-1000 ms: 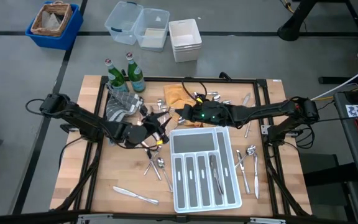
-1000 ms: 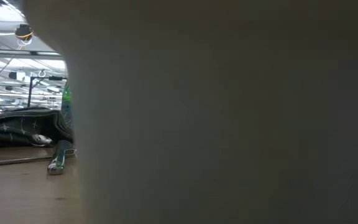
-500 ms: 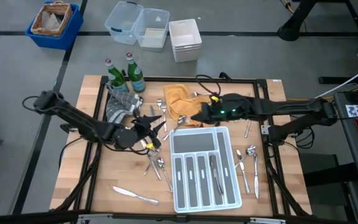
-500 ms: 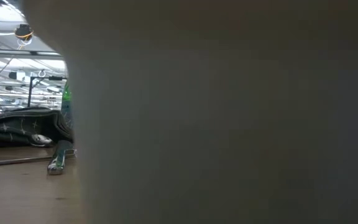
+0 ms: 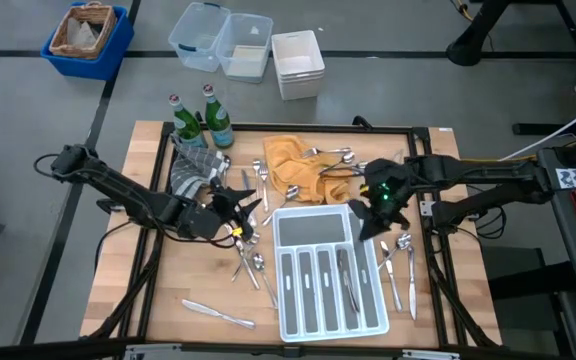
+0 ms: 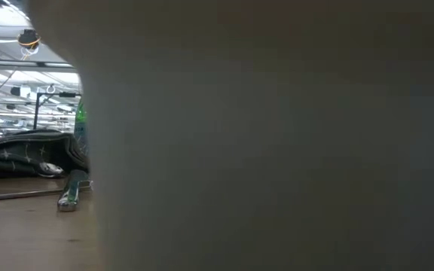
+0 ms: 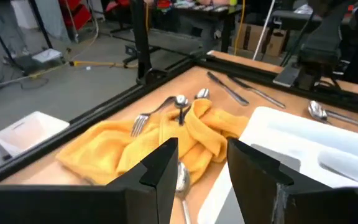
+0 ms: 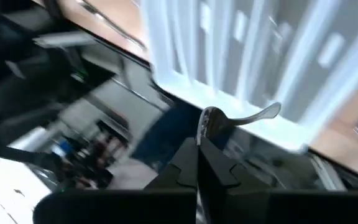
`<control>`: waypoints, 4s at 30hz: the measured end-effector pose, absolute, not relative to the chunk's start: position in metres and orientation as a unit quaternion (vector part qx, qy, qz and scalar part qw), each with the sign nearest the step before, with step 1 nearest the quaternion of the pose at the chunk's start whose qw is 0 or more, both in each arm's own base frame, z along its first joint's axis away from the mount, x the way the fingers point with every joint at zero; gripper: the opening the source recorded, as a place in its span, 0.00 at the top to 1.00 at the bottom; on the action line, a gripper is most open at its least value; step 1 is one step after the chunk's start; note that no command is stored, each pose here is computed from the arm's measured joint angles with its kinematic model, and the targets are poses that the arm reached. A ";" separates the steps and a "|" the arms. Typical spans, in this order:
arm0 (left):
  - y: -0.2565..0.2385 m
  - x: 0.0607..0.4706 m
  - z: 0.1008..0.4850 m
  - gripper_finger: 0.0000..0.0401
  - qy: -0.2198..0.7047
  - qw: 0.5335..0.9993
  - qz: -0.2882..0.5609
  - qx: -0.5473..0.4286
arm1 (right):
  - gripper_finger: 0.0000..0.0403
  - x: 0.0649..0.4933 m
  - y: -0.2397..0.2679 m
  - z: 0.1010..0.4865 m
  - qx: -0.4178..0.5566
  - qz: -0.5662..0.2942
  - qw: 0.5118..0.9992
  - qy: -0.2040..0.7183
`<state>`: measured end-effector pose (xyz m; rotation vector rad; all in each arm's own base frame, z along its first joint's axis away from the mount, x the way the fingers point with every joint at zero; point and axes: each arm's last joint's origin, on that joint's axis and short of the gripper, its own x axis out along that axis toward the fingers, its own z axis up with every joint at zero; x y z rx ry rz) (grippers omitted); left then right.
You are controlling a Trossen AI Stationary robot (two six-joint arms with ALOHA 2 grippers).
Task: Sort silverware
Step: Put the fork into the silverware tray, then put the table knife into the silverware tray
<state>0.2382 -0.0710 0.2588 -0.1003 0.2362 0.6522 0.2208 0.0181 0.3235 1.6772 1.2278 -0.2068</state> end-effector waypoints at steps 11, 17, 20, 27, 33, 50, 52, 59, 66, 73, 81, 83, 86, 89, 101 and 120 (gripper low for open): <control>-0.070 0.236 0.255 0.68 0.126 0.935 0.326 -0.062 | 1.00 0.244 0.050 0.303 0.652 -0.069 0.501 0.564; -0.069 0.235 0.253 0.68 0.130 0.932 0.331 -0.072 | 1.00 0.258 0.072 0.299 0.667 -0.044 0.471 0.575; -0.069 0.235 0.253 0.68 0.130 0.932 0.330 -0.072 | 1.00 0.260 0.075 0.293 0.667 -0.059 0.461 0.582; -0.070 0.235 0.253 0.68 0.130 0.932 0.329 -0.073 | 1.00 0.276 0.077 0.280 0.668 -0.072 0.468 0.574; -0.073 0.234 0.252 0.68 0.130 0.934 0.324 -0.072 | 1.00 0.287 0.080 0.264 0.655 -0.079 0.469 0.587; -0.073 0.233 0.250 0.68 0.149 0.934 0.321 -0.053 | 0.99 0.302 0.081 0.231 0.611 -0.105 0.494 0.610; -0.073 0.232 0.249 0.68 0.155 0.934 0.318 -0.050 | 0.98 0.301 0.080 0.230 0.606 -0.122 0.506 0.601; -0.072 0.231 0.246 0.68 0.171 0.933 0.312 -0.043 | 0.97 0.299 0.078 0.228 0.587 -0.148 0.527 0.596; -0.072 0.230 0.244 0.68 0.180 0.932 0.314 -0.035 | 0.96 0.289 0.073 0.223 0.551 -0.207 0.530 0.610; -0.072 0.230 0.244 0.68 0.180 0.932 0.314 -0.035 | 0.96 0.284 0.070 0.220 0.509 -0.239 0.560 0.609; -0.072 0.230 0.244 0.68 0.180 0.932 0.314 -0.035 | 0.90 0.284 0.068 0.220 0.483 -0.238 0.581 0.610; -0.072 0.230 0.244 0.68 0.180 0.932 0.314 -0.035 | 0.85 0.284 0.068 0.220 0.480 -0.242 0.586 0.607; -0.072 0.230 0.244 0.68 0.180 0.932 0.313 -0.035 | 0.78 0.284 0.067 0.219 0.476 -0.248 0.592 0.601; -0.072 0.230 0.244 0.68 0.181 0.933 0.310 -0.037 | 0.73 0.284 0.067 0.219 0.473 -0.253 0.597 0.597; -0.080 0.230 0.238 0.68 0.264 0.947 0.171 -0.069 | 0.77 0.293 0.072 0.223 0.485 -0.167 0.614 0.600; -0.086 0.211 0.215 0.68 0.376 0.767 0.246 -0.457 | 0.77 0.336 0.080 0.252 0.505 0.009 0.761 0.407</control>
